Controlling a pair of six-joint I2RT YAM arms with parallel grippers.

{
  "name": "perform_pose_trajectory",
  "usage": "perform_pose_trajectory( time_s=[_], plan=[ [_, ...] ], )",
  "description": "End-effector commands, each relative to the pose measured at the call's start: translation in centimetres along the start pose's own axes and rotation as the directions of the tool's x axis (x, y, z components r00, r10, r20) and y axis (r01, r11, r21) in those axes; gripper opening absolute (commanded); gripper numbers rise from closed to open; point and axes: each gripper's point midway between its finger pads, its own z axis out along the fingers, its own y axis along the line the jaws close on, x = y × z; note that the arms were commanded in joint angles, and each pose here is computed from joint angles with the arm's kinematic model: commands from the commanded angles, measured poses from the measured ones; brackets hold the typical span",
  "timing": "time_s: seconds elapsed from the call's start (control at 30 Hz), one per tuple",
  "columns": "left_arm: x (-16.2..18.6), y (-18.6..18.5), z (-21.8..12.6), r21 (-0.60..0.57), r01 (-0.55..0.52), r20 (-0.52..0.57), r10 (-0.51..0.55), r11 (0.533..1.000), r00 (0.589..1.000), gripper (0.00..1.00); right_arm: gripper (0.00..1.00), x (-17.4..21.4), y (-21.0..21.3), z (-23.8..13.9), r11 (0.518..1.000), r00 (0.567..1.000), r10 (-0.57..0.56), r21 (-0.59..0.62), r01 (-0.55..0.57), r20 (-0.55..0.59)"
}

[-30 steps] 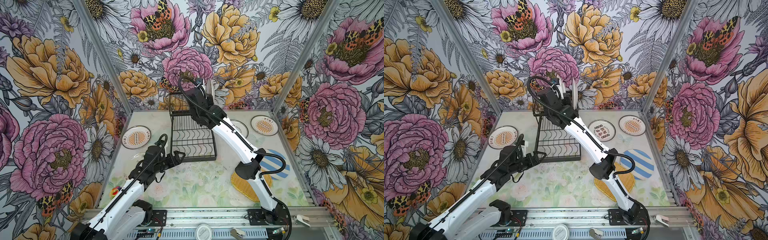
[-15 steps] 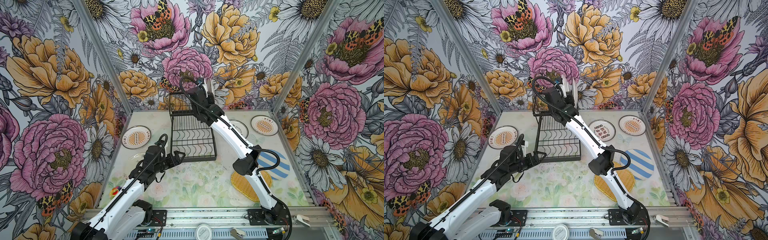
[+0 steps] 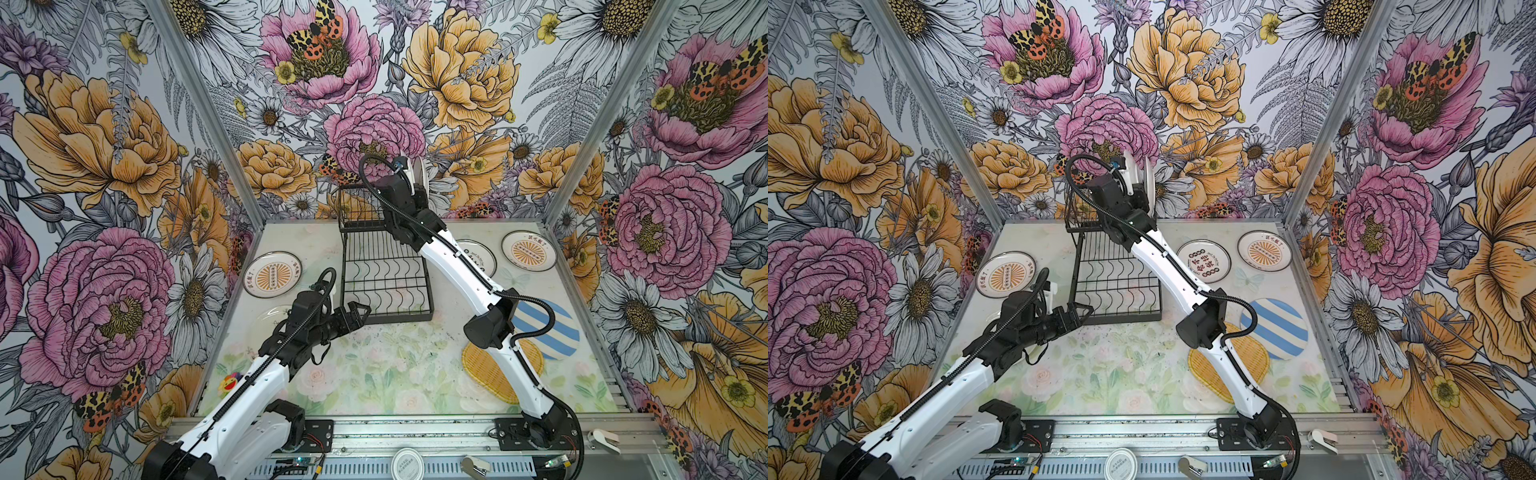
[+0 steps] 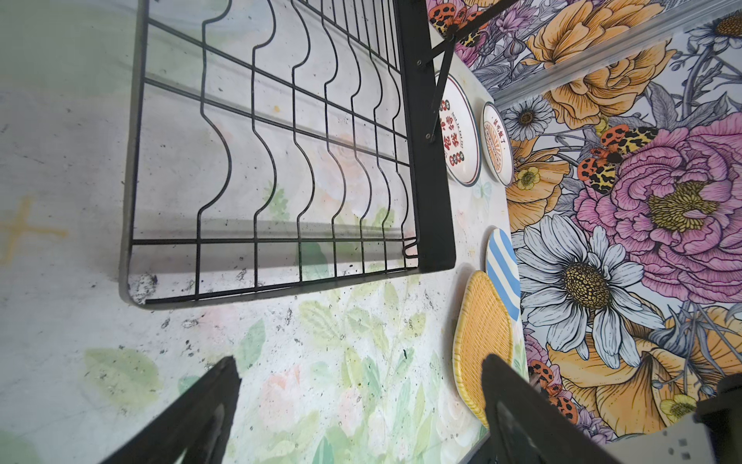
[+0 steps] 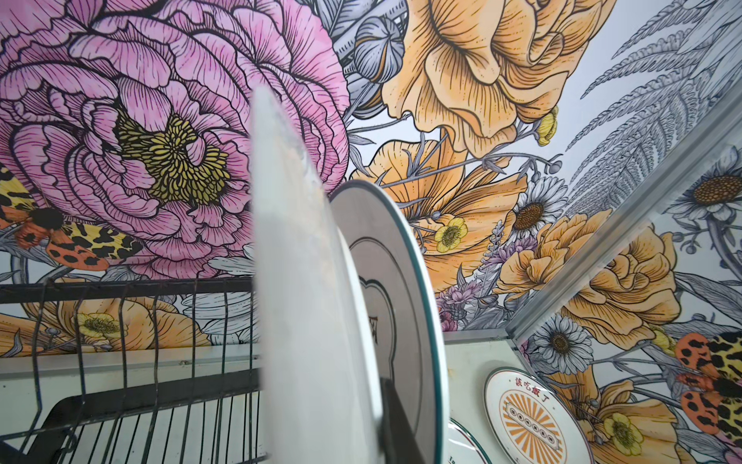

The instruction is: Load the plates into the dish rack

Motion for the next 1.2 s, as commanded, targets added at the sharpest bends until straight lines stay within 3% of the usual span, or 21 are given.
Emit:
perform_pose_trajectory(
  time_s=[0.0, 0.3, 0.4, 0.57, 1.17],
  plan=[
    [-0.4, -0.1, 0.1, -0.003, -0.018, 0.024, 0.018, 1.0, 1.0, 0.95, 0.0, -0.4, 0.1, 0.8, 0.999, 0.999, 0.043, 0.008, -0.044, 0.024],
    [-0.4, -0.1, -0.1, -0.002, -0.013, 0.03, 0.013, 1.0, 0.999, 0.95, 0.0, 0.5, 0.5, 1.5, 0.999, 0.999, 0.043, 0.011, -0.043, 0.013],
    [-0.5, 0.0, -0.2, -0.006, -0.013, 0.035, 0.014, 1.0, 0.999, 0.95, 0.16, 0.4, 0.5, 1.5, 0.999, 0.999, 0.049, 0.004, -0.049, 0.014],
    [-0.4, 0.3, -0.2, -0.017, -0.012, 0.039, 0.012, 1.0, 0.999, 0.95, 0.29, -0.5, 0.1, 0.9, 0.998, 0.998, 0.06, -0.009, -0.06, 0.024],
    [-0.8, 1.1, -0.4, -0.043, -0.001, 0.062, 0.004, 0.999, 0.998, 0.95, 0.37, -4.3, -2.7, -1.9, 0.997, 0.994, 0.079, -0.017, -0.078, 0.07]
  ],
)
